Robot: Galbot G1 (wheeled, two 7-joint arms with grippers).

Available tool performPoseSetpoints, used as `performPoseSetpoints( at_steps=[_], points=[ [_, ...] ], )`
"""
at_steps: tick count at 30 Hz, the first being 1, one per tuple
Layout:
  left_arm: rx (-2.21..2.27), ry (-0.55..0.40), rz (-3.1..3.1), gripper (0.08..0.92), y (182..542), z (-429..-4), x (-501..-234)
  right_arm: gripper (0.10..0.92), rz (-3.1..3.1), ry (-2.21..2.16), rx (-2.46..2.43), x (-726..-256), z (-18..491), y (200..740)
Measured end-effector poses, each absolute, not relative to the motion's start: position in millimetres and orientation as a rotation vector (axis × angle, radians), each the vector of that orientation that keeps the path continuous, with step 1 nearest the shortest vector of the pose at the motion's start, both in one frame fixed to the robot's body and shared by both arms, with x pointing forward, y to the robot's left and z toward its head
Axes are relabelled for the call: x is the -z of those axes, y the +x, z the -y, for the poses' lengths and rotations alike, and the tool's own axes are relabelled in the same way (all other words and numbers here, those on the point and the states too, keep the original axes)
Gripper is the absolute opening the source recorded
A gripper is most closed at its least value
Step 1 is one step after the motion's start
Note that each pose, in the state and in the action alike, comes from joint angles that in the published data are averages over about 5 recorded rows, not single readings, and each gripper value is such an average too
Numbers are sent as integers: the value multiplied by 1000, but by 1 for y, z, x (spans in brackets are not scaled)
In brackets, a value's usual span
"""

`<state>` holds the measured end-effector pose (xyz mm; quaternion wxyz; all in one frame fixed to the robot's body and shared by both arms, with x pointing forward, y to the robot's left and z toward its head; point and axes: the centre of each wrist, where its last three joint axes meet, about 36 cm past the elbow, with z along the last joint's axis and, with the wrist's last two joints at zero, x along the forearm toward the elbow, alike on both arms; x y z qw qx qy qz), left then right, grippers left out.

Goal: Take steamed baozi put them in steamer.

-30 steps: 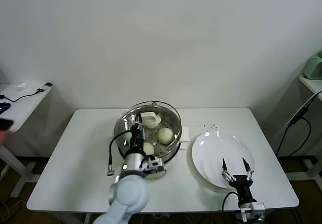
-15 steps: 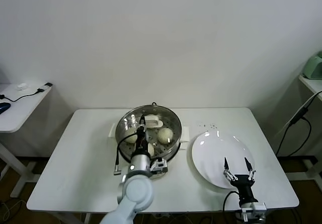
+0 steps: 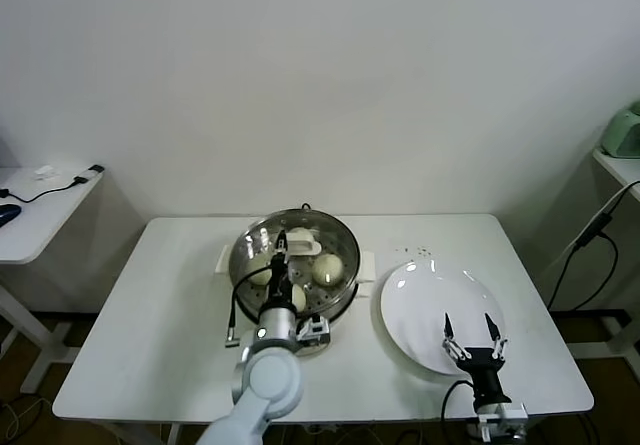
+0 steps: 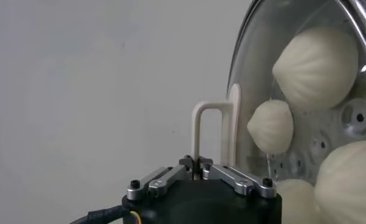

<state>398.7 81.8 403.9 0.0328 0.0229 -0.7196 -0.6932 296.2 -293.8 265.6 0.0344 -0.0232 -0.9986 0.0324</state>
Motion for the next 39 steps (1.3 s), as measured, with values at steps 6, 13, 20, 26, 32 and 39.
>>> performPoseSetpoints(
  at_steps=[6, 13, 20, 26, 32, 39],
  points=[
    [2099, 26, 2245, 264, 394, -83, -404, 823, 3068, -61, -96, -265, 291, 296],
    [2020, -33, 2340, 471, 381, -89, -415, 823, 3064, -48, -89, -265, 288, 297],
    [1885, -78, 2519, 671, 362, -101, -435, 823, 3058, -25, -80, -266, 281, 299],
    [1595, -117, 2783, 809, 346, -119, -447, 823, 3060, -12, -65, -267, 275, 297],
    [1081, -90, 3000, 822, 337, -162, -448, 823, 3076, 11, -65, -271, 275, 296],
    [548, -27, 3086, 823, 323, -233, -426, 823, 3098, 37, -77, -275, 276, 298]
  ],
)
